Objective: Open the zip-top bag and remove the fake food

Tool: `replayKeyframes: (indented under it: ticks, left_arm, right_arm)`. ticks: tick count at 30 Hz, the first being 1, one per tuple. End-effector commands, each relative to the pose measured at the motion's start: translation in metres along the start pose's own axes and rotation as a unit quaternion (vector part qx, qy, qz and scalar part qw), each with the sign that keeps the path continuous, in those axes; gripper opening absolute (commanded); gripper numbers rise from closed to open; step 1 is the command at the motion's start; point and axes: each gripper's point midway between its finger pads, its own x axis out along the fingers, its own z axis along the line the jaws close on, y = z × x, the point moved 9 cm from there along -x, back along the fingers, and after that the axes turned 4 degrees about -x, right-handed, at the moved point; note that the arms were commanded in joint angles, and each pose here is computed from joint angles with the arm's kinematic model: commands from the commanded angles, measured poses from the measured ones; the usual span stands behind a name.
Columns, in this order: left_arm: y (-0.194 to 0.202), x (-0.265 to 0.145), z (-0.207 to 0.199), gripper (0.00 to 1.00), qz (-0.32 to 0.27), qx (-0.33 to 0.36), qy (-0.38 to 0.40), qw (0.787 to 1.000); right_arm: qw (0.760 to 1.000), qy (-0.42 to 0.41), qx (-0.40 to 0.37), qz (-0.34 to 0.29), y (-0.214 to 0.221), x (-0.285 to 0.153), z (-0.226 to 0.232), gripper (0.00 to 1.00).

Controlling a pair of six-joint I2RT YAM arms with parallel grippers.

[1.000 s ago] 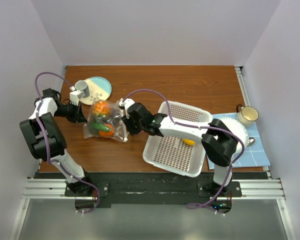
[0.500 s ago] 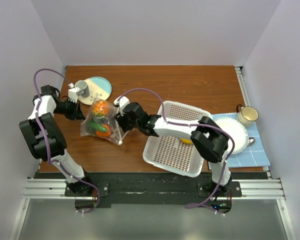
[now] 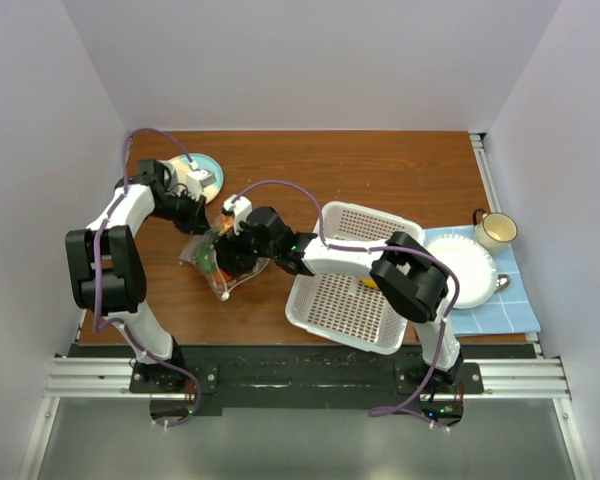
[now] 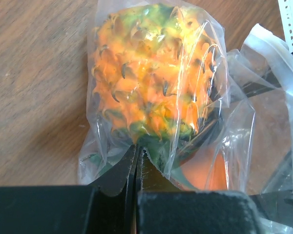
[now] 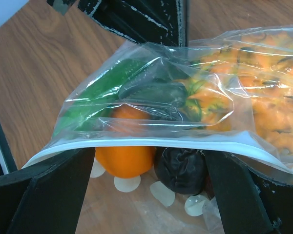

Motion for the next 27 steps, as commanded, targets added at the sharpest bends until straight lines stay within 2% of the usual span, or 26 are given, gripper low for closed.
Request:
replayKeyframes:
  ticks: [1, 6, 10, 13, 18, 20, 24, 27]
  left_arm:
    - [0.001, -0.013, -0.012, 0.0, -0.012, -0.003, 0.01, 1.0]
    - [0.008, -0.008, -0.008, 0.0, -0.002, -0.004, 0.0, 1.0]
    - [0.016, -0.004, -0.006, 0.0, 0.01, -0.007, -0.002, 1.0]
    - [0.02, 0.0, -0.008, 0.0, 0.015, -0.012, 0.018, 1.0]
    - [0.023, 0.003, -0.013, 0.0, 0.028, -0.003, 0.04, 0.999]
    - [0.026, 0.007, -0.017, 0.0, 0.041, -0.002, 0.05, 0.998]
    - [0.027, 0.01, -0.02, 0.0, 0.052, 0.013, 0.058, 0.997]
    - [0.026, 0.01, -0.018, 0.0, 0.057, 0.014, 0.055, 0.997]
  right_arm:
    - [0.999, 0.002, 0.005, -0.037, -0.005, 0.008, 0.0, 0.99]
    - [0.999, 0.037, -0.012, -0.01, 0.016, 0.01, -0.009, 0.99]
    - [0.992, 0.12, -0.022, 0.017, 0.033, 0.011, -0.026, 0.99]
    - [0.988, 0.141, -0.022, 0.05, 0.045, 0.024, -0.031, 0.99]
    - [0.984, 0.158, -0.035, 0.069, 0.053, 0.04, -0.029, 0.99]
    - [0.979, 0.182, -0.045, 0.084, 0.062, 0.046, -0.03, 0.99]
    - [0.95, 0.294, -0.066, 0.08, 0.054, 0.044, -0.047, 0.99]
    - [0.949, 0.293, -0.078, 0.088, 0.054, 0.047, -0.048, 0.99]
